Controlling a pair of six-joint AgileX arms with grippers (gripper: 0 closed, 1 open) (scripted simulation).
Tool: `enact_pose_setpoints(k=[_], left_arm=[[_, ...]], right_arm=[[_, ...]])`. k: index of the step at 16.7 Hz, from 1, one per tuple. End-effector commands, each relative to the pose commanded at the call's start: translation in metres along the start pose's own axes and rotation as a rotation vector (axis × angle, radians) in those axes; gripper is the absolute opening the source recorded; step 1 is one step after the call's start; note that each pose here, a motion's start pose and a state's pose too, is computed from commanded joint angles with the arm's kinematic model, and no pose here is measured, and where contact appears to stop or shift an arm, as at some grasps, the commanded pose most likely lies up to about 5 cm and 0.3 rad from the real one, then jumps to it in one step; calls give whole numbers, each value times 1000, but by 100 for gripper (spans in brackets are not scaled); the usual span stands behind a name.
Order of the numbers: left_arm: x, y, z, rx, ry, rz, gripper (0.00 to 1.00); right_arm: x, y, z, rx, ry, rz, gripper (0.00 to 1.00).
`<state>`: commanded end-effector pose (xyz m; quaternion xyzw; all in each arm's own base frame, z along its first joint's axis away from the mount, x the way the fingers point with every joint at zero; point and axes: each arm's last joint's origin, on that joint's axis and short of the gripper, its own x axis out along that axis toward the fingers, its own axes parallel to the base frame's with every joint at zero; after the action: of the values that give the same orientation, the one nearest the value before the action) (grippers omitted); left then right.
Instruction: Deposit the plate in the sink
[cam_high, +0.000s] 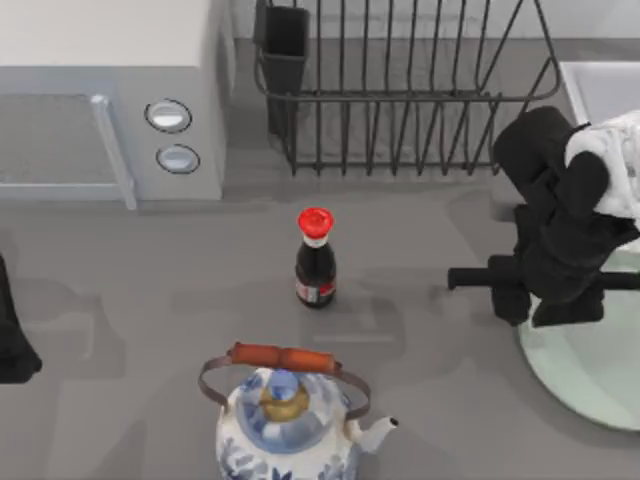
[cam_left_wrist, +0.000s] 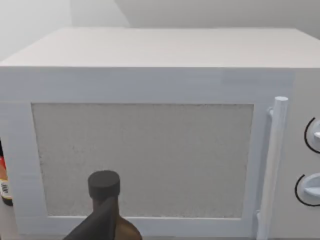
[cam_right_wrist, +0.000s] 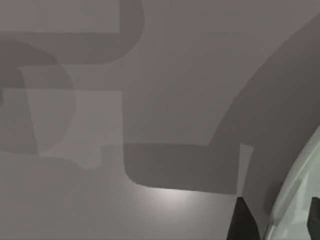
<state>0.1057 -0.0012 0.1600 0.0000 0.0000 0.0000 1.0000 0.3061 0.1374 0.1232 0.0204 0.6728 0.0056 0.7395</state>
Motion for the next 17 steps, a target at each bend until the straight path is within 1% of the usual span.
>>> enact_pose_setpoints(k=[2,4,6,9,13,15,17], left_arm=[[0,0,0,0,0,0,100],[0,0,0,0,0,0,100],[0,0,0,0,0,0,100],[0,0,0,0,0,0,100],[0,0,0,0,0,0,100],[0,0,0,0,0,0,100],[0,0,0,0,0,0,100]], right_arm=[[-9,4,7,0,6,-3,0],[-29,10,18,0,12,-5,0],[-60,17,31,0,16,-7,0],[-124,22,43,0,26,-12,0],[-205,17,35,0,17,-8,0],[-231,12,28,0,7,-3,0],[-245,9,23,0,-1,0,0]])
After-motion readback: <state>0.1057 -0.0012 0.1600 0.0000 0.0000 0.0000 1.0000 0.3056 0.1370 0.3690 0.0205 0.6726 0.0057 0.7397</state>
